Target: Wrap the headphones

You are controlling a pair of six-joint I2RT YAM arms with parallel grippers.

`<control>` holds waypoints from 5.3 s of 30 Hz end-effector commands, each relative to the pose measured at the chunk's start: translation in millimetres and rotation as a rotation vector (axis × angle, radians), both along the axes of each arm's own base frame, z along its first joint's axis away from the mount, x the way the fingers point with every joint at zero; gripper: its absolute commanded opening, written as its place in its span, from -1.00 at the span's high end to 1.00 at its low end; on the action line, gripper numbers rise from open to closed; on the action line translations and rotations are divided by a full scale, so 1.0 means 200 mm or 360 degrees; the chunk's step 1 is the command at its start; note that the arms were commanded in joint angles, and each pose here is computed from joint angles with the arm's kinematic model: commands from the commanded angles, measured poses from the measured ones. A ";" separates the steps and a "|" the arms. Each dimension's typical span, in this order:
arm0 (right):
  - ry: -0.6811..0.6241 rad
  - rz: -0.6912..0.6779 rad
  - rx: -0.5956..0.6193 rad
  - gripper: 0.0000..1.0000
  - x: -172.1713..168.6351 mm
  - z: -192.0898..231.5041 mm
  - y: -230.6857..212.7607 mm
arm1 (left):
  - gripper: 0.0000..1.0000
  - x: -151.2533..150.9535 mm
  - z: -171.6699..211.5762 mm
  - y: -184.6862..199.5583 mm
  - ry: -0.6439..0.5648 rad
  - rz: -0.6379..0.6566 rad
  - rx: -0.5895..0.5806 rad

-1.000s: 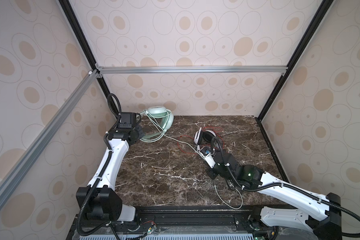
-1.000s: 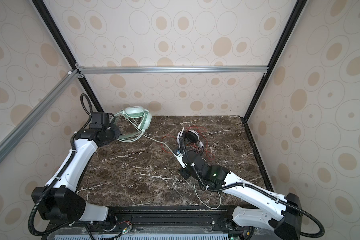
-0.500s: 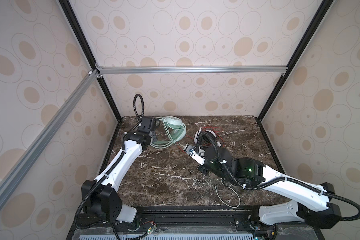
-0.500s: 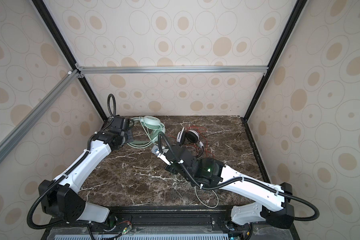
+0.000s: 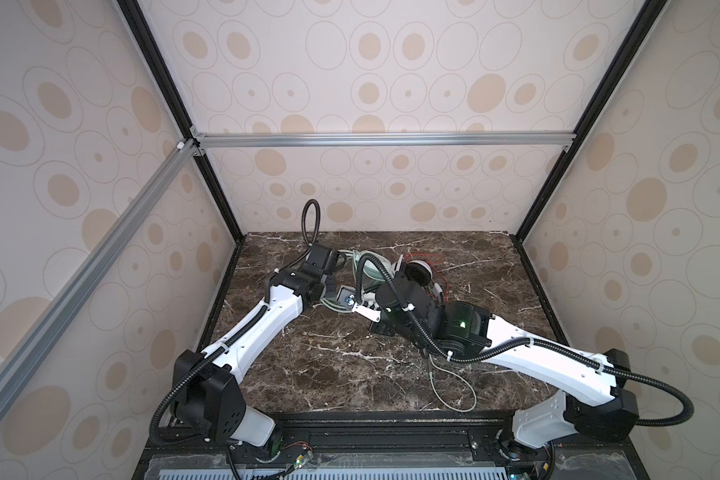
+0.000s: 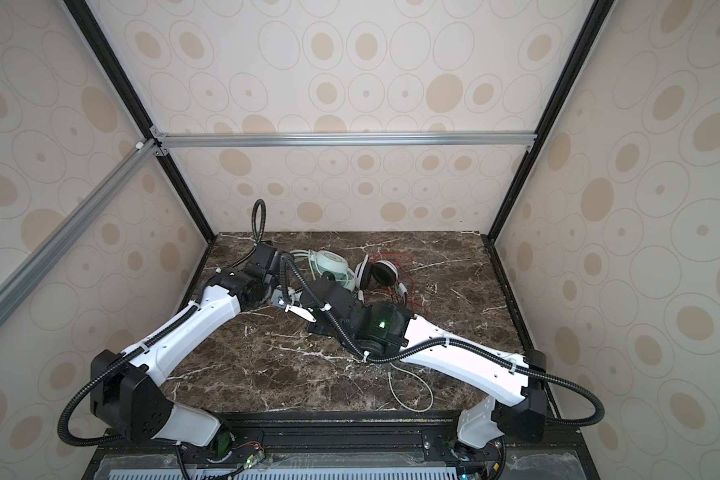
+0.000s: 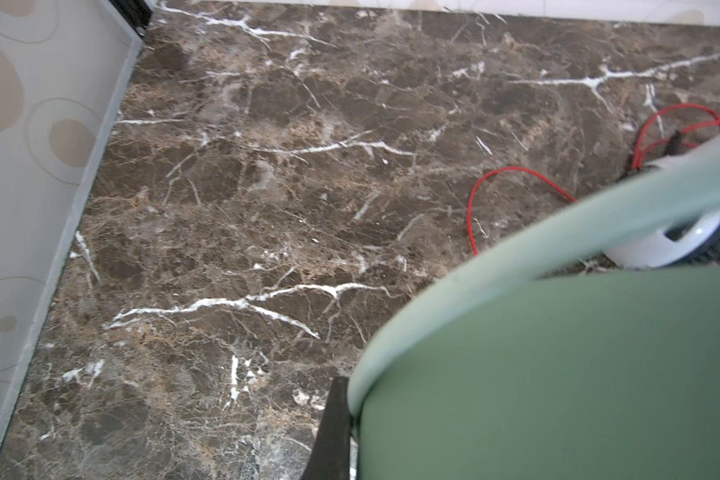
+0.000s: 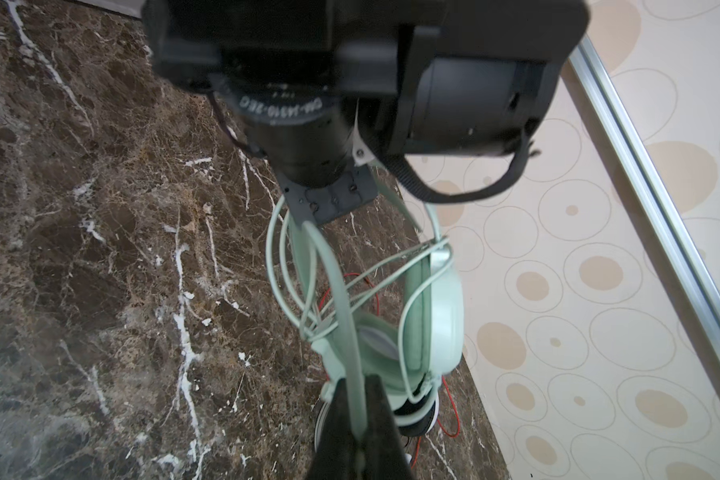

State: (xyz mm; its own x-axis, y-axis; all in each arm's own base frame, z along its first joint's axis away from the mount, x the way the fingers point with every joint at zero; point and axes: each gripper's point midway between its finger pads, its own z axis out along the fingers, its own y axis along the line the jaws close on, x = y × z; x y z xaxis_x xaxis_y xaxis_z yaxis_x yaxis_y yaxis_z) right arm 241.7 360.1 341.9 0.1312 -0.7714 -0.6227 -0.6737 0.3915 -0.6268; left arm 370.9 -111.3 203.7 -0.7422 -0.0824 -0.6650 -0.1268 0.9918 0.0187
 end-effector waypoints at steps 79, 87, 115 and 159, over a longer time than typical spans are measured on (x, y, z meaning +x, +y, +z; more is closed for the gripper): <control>0.1552 -0.0043 0.1209 -0.62 0.38 -0.90 -0.31 | 1.00 -0.27 0.80 -0.16 -0.0435 -0.0396 -0.0861; 0.1583 -0.0017 0.1164 -0.16 0.47 -1.00 -0.15 | 1.00 -0.24 0.81 -0.17 -0.0436 -0.0395 -0.0848; 0.1338 -0.0071 0.0891 1.00 0.39 -1.25 -0.12 | 1.00 -0.21 0.83 -0.16 -0.0438 -0.0360 -0.0865; -0.0836 -0.0514 -0.0238 1.00 -0.05 0.06 0.04 | 1.00 -0.11 0.09 0.20 -0.0115 0.0165 -0.0234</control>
